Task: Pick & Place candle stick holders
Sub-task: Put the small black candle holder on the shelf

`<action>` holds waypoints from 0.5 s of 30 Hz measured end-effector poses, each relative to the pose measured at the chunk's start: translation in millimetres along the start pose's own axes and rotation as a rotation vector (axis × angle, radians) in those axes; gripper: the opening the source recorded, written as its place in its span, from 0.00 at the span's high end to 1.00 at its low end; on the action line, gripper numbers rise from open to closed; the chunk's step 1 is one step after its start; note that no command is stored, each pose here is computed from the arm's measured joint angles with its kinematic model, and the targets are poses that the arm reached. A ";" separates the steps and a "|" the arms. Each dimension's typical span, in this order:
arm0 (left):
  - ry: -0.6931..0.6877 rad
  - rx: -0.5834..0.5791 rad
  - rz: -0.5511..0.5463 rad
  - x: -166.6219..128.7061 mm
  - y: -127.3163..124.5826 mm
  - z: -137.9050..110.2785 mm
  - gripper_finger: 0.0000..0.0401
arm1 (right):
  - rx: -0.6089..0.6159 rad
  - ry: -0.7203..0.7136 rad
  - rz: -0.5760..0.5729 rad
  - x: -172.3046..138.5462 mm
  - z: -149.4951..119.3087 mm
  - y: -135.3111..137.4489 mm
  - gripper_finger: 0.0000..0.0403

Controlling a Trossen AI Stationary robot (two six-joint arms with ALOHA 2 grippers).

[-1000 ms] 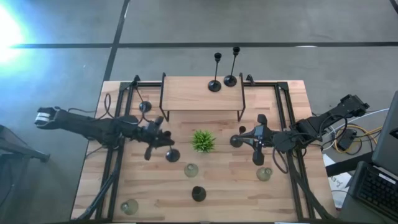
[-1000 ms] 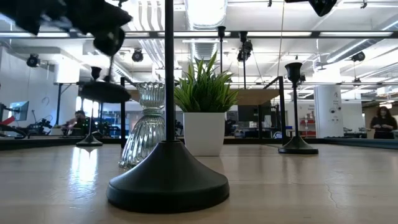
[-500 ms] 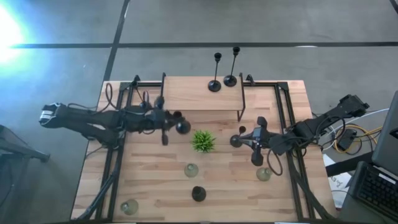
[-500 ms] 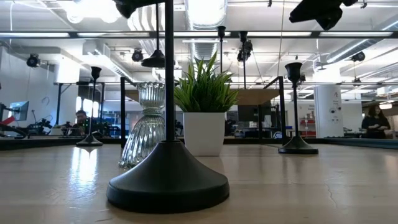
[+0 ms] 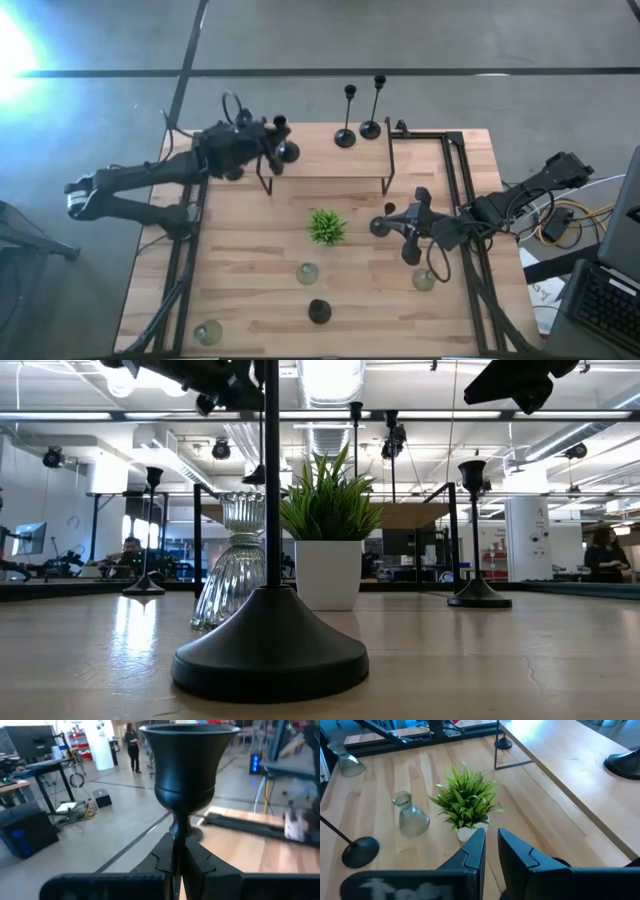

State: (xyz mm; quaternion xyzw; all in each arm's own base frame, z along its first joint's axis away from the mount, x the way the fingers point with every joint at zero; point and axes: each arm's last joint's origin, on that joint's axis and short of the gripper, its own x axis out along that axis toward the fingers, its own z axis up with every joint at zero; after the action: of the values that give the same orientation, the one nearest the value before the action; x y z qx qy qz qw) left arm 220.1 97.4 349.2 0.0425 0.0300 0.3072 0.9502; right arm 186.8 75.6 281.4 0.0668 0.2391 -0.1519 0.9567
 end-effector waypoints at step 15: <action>0.112 -0.089 0.138 50.4 76.8 -29.6 0.96 | -0.009 -0.005 -0.026 0.5 -1.1 -1.2 0.89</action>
State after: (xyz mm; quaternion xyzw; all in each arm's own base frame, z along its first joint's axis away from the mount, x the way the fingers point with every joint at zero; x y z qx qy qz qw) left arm 213.8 190.7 325.9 -0.0150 0.0663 0.3747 0.9246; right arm 186.3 74.6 280.1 0.0590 0.2381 -0.1636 0.9555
